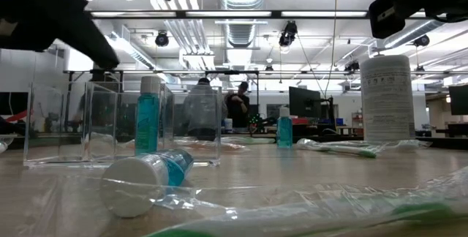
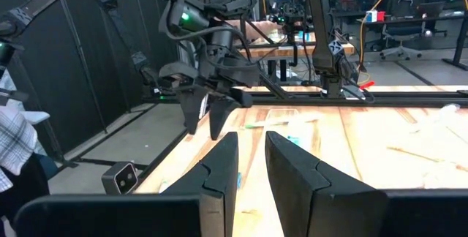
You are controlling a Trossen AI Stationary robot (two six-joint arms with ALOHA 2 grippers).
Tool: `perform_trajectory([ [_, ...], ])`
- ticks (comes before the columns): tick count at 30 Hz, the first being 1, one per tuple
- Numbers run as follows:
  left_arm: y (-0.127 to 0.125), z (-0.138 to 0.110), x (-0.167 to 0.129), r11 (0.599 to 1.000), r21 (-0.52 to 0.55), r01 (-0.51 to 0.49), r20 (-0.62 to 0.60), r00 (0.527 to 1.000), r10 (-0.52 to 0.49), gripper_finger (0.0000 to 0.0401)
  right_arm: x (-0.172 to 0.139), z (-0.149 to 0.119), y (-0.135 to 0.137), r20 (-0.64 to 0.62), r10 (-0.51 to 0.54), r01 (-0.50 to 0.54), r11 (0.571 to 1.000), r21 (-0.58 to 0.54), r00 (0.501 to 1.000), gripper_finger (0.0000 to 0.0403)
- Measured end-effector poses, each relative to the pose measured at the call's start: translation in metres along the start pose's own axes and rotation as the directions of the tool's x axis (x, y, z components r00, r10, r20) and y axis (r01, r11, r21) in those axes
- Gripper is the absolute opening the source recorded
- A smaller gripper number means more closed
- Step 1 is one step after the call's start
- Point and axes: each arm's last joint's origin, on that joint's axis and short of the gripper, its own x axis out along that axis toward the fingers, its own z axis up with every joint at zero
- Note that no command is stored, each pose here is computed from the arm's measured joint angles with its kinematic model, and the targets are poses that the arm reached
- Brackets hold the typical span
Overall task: Pick & Place toothbrushing station
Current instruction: Put the blue mouthwash into the transparent organizer
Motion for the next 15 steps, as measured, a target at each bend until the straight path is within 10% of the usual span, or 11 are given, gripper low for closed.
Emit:
perform_trajectory([
  [15, 0.000, -0.014, -0.004, 0.999, -0.042, 0.032, -0.020, 0.999, -0.033, 0.0248, 0.000, 0.000, 0.000, 0.000, 0.000, 0.000, 1.000, 0.000, 1.000, 0.0068],
])
